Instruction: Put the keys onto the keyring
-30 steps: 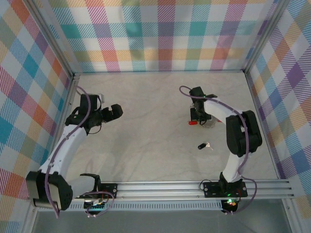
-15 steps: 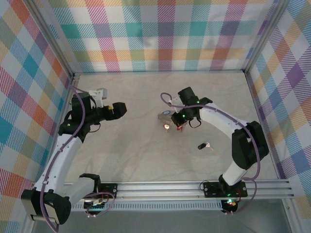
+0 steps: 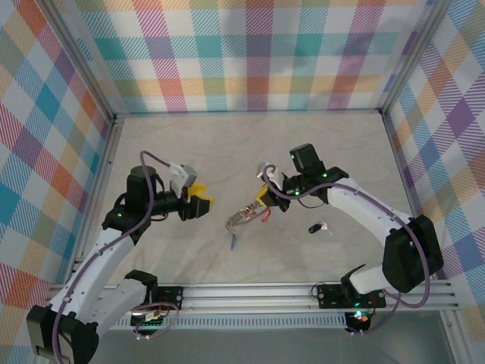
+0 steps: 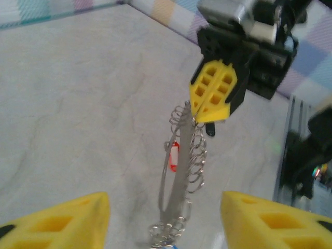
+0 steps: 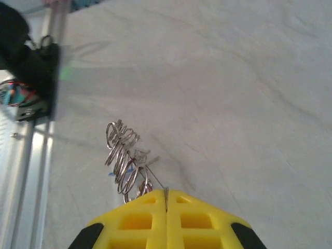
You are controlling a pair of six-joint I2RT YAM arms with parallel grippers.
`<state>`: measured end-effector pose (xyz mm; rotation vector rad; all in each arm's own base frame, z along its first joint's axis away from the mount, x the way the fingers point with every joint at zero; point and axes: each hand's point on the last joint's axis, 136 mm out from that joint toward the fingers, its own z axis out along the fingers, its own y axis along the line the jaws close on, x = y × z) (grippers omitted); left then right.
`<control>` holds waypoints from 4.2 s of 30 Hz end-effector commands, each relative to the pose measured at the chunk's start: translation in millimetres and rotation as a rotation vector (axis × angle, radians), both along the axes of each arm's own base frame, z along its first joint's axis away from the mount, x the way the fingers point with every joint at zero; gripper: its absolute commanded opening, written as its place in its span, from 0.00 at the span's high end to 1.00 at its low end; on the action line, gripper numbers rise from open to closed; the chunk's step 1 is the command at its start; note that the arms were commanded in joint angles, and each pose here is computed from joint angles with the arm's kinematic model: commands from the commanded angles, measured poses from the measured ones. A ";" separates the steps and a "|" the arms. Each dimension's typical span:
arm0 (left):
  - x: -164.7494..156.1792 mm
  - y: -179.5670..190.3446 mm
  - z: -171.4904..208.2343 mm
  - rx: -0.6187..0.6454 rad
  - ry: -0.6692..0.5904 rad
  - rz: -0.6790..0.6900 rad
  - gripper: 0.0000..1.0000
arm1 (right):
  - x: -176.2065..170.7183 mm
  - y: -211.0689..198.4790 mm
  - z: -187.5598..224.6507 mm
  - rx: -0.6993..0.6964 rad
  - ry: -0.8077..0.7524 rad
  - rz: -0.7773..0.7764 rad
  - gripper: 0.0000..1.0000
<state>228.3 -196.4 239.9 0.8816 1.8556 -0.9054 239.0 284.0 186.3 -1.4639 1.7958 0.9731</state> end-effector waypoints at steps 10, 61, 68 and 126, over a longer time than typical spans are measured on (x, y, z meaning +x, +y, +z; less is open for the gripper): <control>-24.3 -35.5 15.0 0.057 -0.335 -0.309 0.65 | -53.2 19.0 63.4 0.334 -0.298 0.399 1.00; -17.7 -66.8 16.8 0.129 -0.565 -0.339 1.00 | -45.4 55.0 64.0 0.378 -0.382 0.343 1.00; -17.1 -62.1 14.9 0.155 -0.579 -0.316 1.00 | -44.4 47.2 59.0 0.300 -0.398 0.320 0.78; -29.8 -42.4 36.5 0.153 -0.546 -0.228 0.75 | -54.3 63.0 97.6 0.525 -0.526 0.310 1.00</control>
